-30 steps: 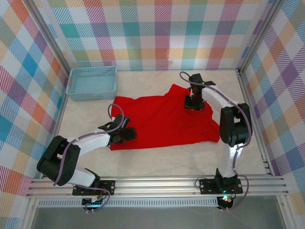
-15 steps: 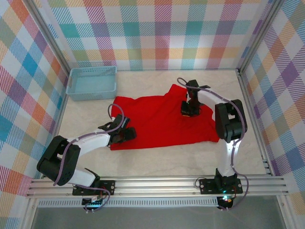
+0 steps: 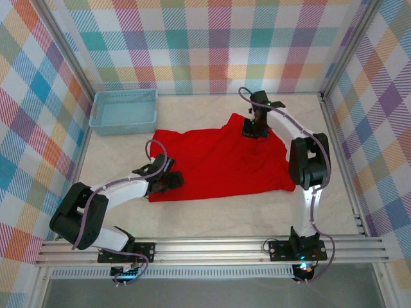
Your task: Fold the inside-out t-shirt
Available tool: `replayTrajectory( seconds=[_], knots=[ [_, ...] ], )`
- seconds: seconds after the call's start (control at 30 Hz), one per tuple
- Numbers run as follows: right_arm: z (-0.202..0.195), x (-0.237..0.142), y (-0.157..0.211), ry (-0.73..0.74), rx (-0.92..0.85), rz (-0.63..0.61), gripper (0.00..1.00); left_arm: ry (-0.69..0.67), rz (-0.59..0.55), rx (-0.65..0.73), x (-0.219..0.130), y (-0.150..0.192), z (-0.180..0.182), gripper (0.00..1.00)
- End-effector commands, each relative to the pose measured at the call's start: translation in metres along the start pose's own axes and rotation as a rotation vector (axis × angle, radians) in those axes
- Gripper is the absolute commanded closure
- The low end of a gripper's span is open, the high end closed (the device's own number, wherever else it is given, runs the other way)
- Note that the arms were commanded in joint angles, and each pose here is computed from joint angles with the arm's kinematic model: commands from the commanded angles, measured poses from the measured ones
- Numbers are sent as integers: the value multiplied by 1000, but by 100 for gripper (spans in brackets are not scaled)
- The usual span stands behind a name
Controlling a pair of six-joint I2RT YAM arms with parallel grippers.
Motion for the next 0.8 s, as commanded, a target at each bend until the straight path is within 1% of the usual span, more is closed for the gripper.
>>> replayTrajectory(
  seconds=[0.0,0.03,0.07,0.2,0.27,0.4,0.43,0.53,0.67,0.77],
  knots=[
    [-16,-10,17,101,-17,45,80,-174,131,-14,6,36,43,29],
    [-22,-13,21,118,-10,42,71,-186,119,-25,5,36,46,29],
    [-30,-16,25,129,3,39,64,-198,100,-41,2,35,50,29],
    [-52,-12,35,147,27,45,54,-216,37,-75,-9,31,59,24],
    [-53,-3,35,138,13,59,52,-212,36,-76,-10,31,59,24],
    [-43,13,32,66,18,76,55,-192,62,-59,-11,29,48,26],
    [-42,14,30,62,20,75,55,-174,54,-47,-15,24,39,26],
    [-40,16,24,51,8,63,55,-132,-11,57,-38,13,-3,23],
    [-38,14,17,47,3,42,49,34,-37,173,-60,10,-82,22],
    [-36,18,17,38,0,49,46,140,-25,254,-59,13,-139,22]
  ],
)
Point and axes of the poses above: each hand's point on the last joint's axis, 136 mm out from that joint toward the fingers, its own x axis out along the fingers, its own z axis along the line the jaws close on, y = z × x, the point moved 4 cm from there along -x, back along the fingers, and after that the axes turned 8 degrees about -x, right-handed, at the moved point
